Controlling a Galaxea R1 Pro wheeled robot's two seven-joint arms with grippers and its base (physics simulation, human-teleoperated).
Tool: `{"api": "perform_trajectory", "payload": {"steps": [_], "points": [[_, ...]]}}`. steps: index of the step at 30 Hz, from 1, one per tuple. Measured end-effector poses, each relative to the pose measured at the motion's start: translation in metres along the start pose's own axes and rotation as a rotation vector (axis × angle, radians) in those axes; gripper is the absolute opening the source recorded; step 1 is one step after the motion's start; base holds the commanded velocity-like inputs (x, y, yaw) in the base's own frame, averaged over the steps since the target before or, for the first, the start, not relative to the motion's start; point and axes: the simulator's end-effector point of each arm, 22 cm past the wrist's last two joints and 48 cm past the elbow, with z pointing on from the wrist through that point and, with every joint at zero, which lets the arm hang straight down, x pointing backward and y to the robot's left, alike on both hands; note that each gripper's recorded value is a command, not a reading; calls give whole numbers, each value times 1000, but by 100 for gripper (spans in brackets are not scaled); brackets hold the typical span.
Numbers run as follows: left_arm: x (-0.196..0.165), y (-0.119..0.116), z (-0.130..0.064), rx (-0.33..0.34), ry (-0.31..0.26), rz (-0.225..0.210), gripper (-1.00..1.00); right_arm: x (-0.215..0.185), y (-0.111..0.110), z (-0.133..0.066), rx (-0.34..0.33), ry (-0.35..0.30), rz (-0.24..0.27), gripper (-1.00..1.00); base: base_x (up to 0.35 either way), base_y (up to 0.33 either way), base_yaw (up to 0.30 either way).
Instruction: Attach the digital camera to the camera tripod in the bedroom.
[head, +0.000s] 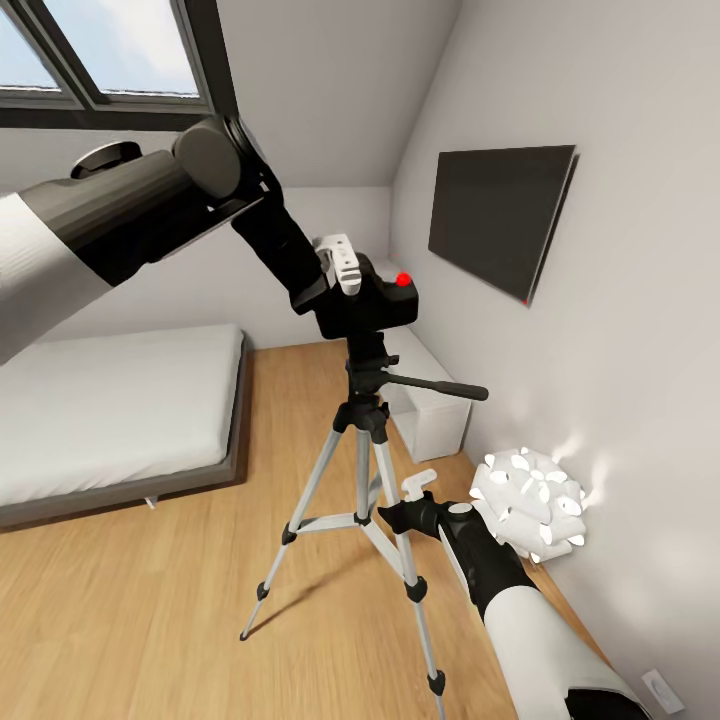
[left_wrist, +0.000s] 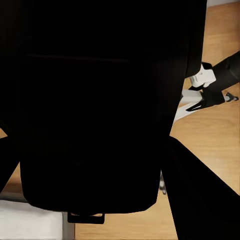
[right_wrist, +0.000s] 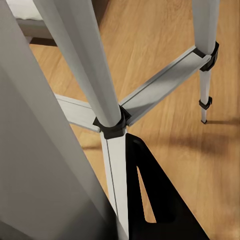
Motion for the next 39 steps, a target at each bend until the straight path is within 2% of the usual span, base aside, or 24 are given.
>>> {"api": "perform_trajectory", "payload": {"steps": [39], "points": [[3,2,1,-5,5,9,-100,0,0,0,0,0,1,-100,0,0,0]]}}
